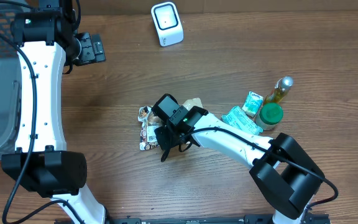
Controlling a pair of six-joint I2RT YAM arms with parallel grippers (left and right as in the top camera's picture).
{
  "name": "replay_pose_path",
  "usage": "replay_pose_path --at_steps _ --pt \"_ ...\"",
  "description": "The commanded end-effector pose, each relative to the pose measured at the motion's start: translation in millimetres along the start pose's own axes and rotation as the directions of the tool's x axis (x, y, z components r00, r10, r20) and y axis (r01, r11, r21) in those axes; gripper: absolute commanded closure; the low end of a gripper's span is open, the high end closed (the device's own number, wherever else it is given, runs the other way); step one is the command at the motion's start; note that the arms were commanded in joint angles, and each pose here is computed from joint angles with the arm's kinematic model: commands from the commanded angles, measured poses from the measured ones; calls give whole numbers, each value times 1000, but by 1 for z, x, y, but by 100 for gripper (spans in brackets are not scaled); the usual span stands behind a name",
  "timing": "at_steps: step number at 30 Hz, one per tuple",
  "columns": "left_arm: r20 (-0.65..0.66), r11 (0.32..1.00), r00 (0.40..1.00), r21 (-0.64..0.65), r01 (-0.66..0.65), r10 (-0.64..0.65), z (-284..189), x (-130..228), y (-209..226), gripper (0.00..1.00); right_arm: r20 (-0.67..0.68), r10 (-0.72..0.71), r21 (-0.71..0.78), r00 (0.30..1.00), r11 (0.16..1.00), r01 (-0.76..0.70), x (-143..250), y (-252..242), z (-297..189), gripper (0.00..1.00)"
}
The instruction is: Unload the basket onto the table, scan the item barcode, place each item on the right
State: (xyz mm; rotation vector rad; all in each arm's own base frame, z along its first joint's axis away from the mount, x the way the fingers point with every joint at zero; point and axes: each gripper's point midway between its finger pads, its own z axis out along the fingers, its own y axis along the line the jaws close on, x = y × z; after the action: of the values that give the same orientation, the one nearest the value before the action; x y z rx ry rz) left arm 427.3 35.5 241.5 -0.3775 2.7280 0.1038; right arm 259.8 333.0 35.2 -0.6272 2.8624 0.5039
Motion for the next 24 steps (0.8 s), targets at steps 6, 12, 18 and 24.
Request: replay_pose_path --at_steps 6,12,18,24 --pt "28 1000 1000 7 7 -7 -10 -3 -2 0 31 21 -13 999 1000 -21 -29 7 -31 76" --pt "28 1000 1000 7 7 -7 -10 -3 -2 0 -108 48 16 993 999 -47 5 0 -32 70" --pt "28 1000 1000 7 7 -7 -10 -3 -2 1 -155 62 40 986 998 -56 16 -6 -31 69" --pt "28 1000 1000 7 6 -7 -10 -3 -3 0 -185 100 61 978 994 -90 24 -10 -19 70"
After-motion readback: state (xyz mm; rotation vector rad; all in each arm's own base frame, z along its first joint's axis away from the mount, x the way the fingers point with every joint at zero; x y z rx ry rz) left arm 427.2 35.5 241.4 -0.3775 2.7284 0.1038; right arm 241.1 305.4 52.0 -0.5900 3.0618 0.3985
